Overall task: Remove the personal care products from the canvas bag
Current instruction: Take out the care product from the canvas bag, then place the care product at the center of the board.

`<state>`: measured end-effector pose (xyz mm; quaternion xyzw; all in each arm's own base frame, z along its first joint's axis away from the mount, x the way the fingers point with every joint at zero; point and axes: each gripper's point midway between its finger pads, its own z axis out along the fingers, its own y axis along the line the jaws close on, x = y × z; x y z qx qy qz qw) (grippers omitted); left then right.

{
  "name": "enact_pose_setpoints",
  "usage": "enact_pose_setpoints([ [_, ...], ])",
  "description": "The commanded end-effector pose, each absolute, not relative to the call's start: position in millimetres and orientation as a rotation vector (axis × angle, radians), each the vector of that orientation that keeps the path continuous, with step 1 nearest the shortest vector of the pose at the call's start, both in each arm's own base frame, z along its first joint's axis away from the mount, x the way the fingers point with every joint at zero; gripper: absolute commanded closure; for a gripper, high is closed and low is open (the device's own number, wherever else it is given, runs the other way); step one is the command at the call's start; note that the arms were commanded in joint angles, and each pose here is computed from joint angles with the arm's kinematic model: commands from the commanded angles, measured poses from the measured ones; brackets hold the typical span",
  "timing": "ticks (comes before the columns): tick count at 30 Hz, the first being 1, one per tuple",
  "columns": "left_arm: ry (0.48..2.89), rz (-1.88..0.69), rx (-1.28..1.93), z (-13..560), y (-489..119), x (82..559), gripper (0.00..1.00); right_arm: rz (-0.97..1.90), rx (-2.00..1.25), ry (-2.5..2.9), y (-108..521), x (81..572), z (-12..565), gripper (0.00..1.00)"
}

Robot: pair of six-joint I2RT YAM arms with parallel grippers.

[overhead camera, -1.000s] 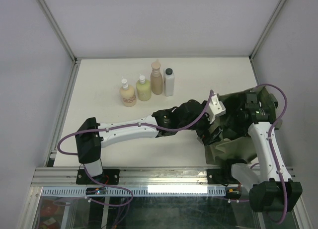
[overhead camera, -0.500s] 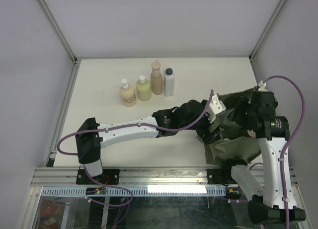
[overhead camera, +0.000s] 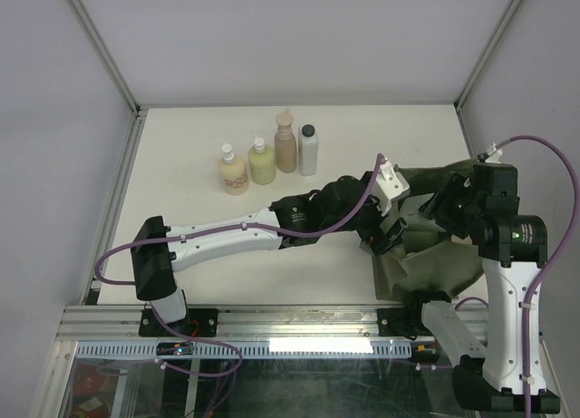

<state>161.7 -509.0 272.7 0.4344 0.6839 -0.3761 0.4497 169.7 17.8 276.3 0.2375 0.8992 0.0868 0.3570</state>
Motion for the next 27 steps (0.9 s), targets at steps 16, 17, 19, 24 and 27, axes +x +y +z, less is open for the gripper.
enact_pose_setpoints([
  [16,1.480,-1.103,0.642,424,-428,211,0.01,0.512,0.057,1.521,63,143,506,1.00],
  [17,1.472,-1.100,0.631,428,-422,212,0.01,0.541,0.013,1.513,71,145,511,1.00],
  [19,1.450,-1.091,0.601,440,-407,214,0.01,0.634,-0.124,1.517,93,149,515,1.00],
  [24,1.430,-1.026,0.513,453,-369,223,0.01,0.858,-0.370,1.606,132,165,497,1.00],
  [27,1.449,-0.968,0.453,451,-345,228,0.01,0.947,-0.371,1.671,141,185,477,1.00],
])
